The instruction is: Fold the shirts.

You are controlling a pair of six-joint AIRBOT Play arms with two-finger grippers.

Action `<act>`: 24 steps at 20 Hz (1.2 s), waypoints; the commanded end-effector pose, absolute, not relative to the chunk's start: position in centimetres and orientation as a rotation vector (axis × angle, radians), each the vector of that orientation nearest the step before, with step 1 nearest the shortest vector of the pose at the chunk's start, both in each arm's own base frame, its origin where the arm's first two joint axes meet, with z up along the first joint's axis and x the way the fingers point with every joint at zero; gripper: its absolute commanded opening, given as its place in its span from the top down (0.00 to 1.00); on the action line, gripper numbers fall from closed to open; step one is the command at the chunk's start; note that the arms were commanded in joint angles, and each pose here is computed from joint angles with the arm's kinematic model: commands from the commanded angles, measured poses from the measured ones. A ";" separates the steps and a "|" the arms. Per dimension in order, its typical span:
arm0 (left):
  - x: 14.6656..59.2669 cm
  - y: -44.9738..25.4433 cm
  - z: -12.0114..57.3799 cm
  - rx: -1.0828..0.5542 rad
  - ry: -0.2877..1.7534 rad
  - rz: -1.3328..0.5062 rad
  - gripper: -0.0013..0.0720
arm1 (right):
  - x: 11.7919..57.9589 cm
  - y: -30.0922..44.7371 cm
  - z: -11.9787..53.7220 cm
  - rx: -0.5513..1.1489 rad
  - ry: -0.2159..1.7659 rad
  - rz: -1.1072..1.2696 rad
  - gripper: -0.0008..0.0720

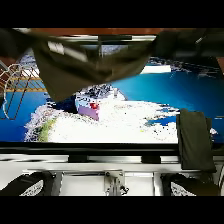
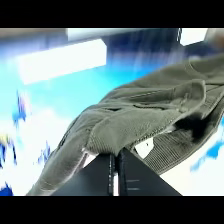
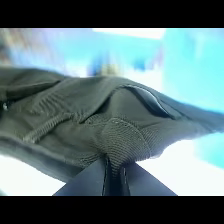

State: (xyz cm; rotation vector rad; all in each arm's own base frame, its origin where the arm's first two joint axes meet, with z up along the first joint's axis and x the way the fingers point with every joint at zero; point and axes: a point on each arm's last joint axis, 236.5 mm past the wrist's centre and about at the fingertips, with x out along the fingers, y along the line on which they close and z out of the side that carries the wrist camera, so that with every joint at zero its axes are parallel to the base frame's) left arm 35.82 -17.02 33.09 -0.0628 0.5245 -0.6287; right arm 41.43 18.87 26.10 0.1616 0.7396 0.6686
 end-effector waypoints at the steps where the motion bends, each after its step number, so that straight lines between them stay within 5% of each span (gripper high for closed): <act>1: 32.6 -19.2 18.0 -0.008 0.911 -0.686 0.91 | 38.4 20.3 10.9 0.095 1.112 0.640 0.87; 6: 23.7 -22.3 2.3 0.050 1.273 -0.779 0.91 | 33.5 17.1 1.3 -0.069 1.398 0.544 0.87; 13: 16.6 -28.5 2.5 0.192 1.253 -1.035 0.91 | 33.3 11.8 0.2 -0.252 1.464 0.383 0.87; 17: 14.3 -33.8 4.4 0.095 1.152 -1.116 0.91 | 37.7 10.5 1.5 -0.300 1.298 0.292 0.87; 24: 16.7 -41.4 1.6 -0.179 1.099 -1.014 0.91 | 49.8 14.3 13.3 -0.174 0.655 0.283 0.87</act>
